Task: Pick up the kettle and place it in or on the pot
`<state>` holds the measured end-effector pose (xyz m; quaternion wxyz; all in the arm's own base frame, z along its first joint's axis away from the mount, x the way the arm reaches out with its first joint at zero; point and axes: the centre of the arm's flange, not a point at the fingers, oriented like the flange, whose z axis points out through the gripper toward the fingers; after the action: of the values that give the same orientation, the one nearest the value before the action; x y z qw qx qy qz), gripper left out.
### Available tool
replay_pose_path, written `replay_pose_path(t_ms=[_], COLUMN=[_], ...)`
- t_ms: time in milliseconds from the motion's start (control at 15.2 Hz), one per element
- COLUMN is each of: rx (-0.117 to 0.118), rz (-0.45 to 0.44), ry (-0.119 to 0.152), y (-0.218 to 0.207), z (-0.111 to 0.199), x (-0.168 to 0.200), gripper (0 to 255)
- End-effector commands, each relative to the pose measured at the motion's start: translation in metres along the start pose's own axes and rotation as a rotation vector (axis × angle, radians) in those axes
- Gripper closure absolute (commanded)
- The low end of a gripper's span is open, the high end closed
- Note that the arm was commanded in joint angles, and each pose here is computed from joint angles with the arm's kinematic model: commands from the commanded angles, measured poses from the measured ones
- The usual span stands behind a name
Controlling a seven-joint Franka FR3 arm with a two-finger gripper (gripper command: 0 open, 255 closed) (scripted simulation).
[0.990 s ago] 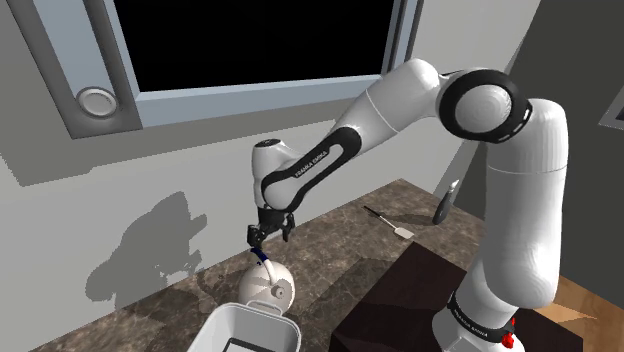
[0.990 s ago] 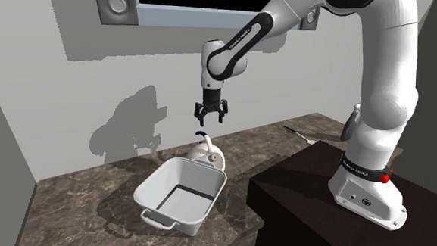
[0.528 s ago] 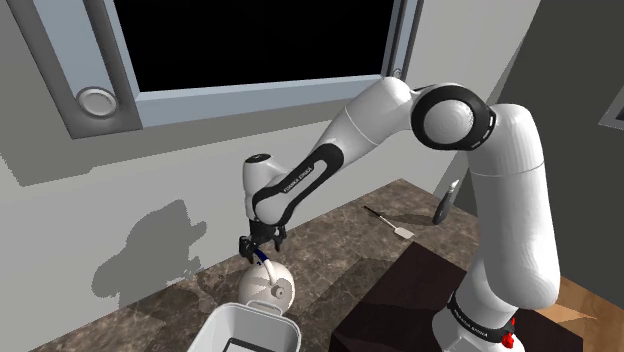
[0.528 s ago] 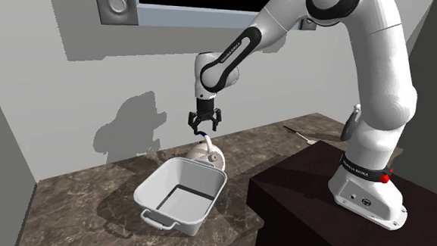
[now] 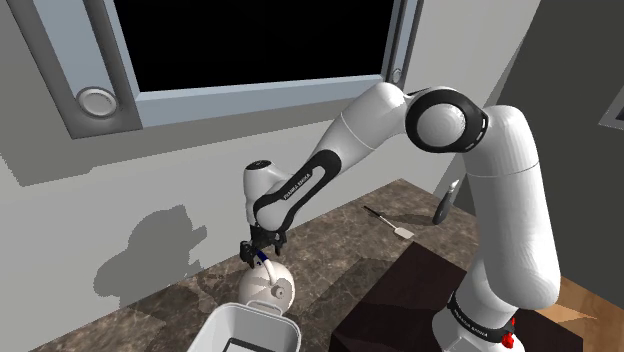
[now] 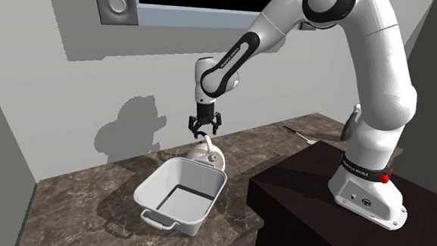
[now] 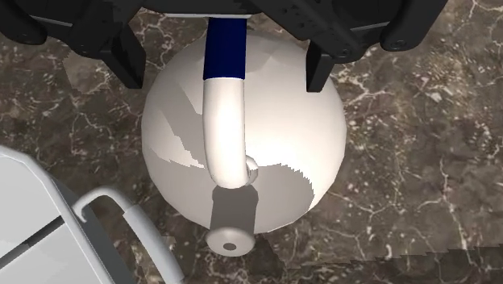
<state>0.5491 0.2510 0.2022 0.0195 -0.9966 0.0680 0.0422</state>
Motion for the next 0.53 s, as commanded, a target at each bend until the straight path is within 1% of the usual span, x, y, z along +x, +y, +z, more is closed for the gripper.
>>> replay_pose_path(t_ms=[0, 132, 198, 462], rx=[0.0, 0.0, 0.0, 0.0], rz=[0.0, 0.0, 0.0, 0.0], ry=[0.0, 0.0, 0.0, 0.0], y=[0.0, 0.0, 0.0, 0.0], z=[0.0001, 0.0001, 0.0001, 0.0], x=[0.0, 0.0, 0.0, 0.0], gripper=[0, 0, 255, 255])
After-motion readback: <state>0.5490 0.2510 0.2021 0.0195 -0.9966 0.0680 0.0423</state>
